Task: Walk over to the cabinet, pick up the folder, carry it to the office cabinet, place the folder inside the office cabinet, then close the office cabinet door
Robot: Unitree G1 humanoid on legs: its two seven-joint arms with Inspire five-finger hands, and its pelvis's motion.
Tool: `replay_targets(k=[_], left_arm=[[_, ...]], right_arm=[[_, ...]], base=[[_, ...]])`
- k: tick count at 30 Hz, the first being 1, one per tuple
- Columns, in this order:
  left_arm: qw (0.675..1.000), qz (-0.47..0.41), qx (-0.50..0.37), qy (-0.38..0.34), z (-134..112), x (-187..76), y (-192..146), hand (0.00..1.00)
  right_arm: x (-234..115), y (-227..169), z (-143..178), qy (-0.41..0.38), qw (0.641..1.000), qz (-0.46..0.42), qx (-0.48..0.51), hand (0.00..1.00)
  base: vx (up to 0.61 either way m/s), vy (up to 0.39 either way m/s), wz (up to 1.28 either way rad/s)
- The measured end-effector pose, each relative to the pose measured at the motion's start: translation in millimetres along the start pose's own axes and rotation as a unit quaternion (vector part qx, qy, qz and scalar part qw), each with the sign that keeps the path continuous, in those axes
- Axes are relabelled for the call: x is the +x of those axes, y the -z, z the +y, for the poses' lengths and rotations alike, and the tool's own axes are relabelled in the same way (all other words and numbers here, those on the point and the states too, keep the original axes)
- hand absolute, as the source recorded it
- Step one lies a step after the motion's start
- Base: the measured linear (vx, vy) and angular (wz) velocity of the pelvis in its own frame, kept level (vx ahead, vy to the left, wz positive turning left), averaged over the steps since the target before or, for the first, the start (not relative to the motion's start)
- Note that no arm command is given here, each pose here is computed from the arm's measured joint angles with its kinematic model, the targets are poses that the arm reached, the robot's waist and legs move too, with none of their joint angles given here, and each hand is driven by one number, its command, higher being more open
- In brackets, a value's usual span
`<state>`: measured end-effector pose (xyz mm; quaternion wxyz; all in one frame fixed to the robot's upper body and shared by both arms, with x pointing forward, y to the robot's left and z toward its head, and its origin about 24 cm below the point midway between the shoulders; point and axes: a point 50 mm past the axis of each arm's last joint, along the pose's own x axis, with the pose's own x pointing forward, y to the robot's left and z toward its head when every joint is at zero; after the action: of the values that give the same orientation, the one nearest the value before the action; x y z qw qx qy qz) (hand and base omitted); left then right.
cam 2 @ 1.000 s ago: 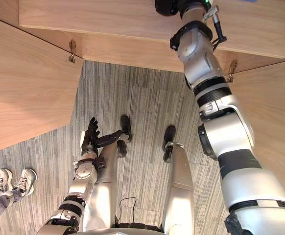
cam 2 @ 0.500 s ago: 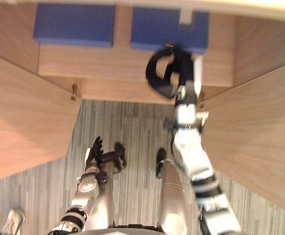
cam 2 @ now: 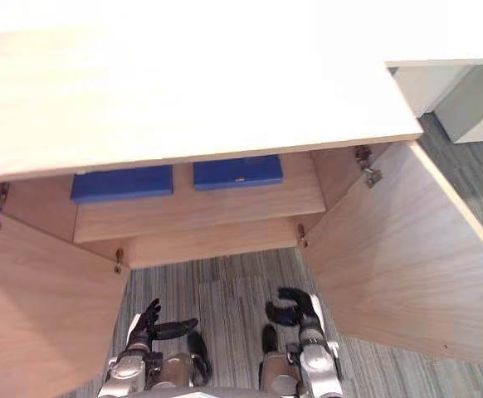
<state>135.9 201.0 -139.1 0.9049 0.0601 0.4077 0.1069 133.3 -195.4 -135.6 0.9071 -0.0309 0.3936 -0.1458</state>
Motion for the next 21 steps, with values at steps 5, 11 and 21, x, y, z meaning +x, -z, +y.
replay_targets(k=[5, 11, 21], left_arm=[[0.999, 0.027, 0.016, 0.014, -0.7, -3.7, 14.1, 1.0], [0.998, 0.061, 0.014, 0.007, 4.8, -14.0, 36.7, 1.0], [0.999, 0.054, 0.01, -0.003, 14.9, -13.5, 35.1, 1.0]], right_arm=[[-8.5, 26.5, -33.6, 0.082, 0.988, 0.051, 0.117, 1.0], [-13.2, 22.6, -70.2, 0.169, 0.963, 0.028, 0.209, 1.0], [1.1, -79.3, -100.4, 0.222, 0.924, -0.157, 0.269, 1.0]], base=[[-0.06, 0.008, -0.25], [-0.04, 0.012, -0.58], [0.01, -0.05, -0.31]])
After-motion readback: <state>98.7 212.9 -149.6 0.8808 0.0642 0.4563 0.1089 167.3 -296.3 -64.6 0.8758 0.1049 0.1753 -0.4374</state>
